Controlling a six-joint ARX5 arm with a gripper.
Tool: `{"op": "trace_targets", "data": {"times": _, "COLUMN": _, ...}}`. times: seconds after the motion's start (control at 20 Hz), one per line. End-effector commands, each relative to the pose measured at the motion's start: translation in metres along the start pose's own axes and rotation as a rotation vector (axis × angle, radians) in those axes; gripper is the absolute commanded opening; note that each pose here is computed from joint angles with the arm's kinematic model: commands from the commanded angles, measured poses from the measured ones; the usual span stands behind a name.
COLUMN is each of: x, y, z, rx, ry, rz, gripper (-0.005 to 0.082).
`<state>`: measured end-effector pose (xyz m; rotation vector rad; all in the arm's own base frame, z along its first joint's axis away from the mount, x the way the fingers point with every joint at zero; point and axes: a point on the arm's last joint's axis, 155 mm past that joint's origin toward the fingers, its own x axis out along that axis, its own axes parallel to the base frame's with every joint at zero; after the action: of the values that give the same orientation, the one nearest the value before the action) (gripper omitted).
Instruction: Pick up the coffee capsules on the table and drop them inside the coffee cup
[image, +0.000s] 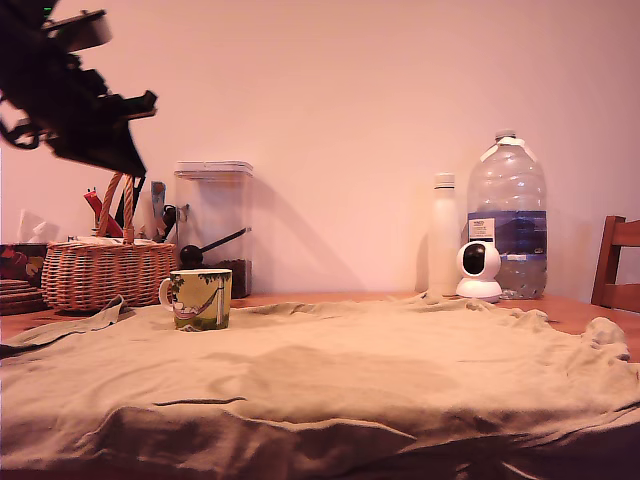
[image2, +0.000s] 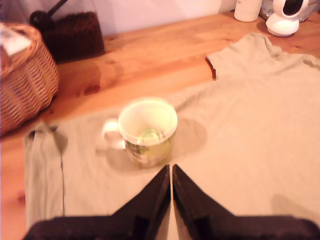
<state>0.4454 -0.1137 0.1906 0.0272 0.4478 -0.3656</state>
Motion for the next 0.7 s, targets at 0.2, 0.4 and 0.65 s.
{"op": "trace_targets", "data": {"times": 0.2, "x": -0.041, "y": -0.004, "z": -0.037, "rx": -0.031, "ry": -0.041, "rz": 0.022, "gripper": -0.0020}}
{"op": "trace_targets", "data": {"times": 0.4, "x": -0.068, "y": -0.007, "z": -0.062, "rx": -0.059, "ry": -0.055, "rz": 0.033, "gripper": -0.0020}}
{"op": "trace_targets", "data": {"times": 0.65, "x": -0.098, "y": -0.001, "z": -0.087, "rx": -0.092, "ry": -0.091, "rz": 0.068, "gripper": -0.0020}}
